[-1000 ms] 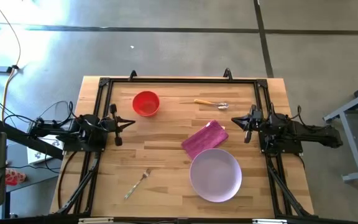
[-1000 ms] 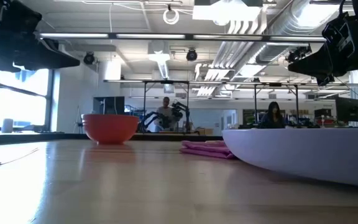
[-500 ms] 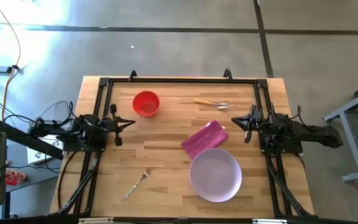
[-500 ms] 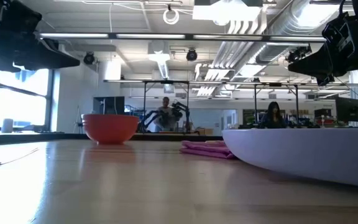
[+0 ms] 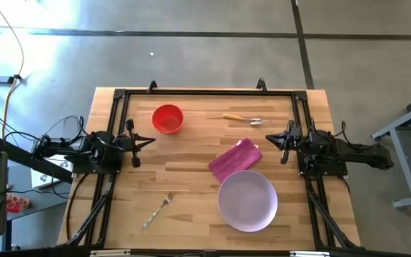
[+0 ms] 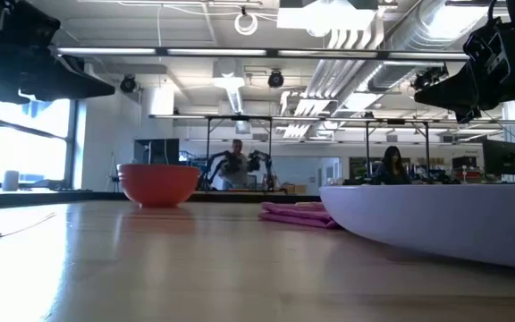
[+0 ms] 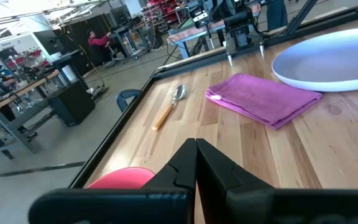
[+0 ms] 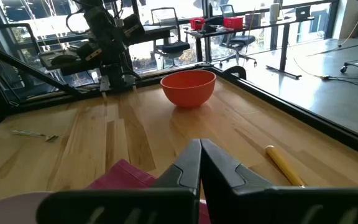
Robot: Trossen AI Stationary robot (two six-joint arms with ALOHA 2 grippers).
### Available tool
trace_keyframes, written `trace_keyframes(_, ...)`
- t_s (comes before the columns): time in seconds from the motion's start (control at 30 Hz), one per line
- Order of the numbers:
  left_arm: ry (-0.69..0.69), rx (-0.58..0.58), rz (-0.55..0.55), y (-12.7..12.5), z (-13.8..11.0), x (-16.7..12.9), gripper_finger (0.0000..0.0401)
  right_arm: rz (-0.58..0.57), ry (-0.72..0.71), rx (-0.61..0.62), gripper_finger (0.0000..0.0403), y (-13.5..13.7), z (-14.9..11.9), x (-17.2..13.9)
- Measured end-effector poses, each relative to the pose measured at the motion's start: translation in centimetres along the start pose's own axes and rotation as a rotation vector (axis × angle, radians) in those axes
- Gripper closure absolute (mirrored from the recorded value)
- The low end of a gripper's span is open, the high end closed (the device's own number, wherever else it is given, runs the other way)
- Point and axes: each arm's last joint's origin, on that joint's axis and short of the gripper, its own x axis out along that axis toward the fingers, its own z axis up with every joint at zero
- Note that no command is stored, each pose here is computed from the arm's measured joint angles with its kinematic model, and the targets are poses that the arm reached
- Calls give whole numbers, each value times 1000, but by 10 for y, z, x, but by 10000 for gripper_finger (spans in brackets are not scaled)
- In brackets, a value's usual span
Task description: Set table place
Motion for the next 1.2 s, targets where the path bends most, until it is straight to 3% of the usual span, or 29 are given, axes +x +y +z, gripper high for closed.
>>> trace_keyframes(0.67,-1,0,0,0,0,0,400,0,0,0,403,0,0,0)
trace_keyframes(0.83,-17,-9,-47,-1,1,0,400,0,0,0,403,0,0,0)
trace_keyframes(1.03,-19,-192,-69,-2,1,0,400,0,0,0,403,0,0,0)
trace_keyframes(1.2,-6,-430,21,1,1,0,400,0,0,0,403,0,0,0)
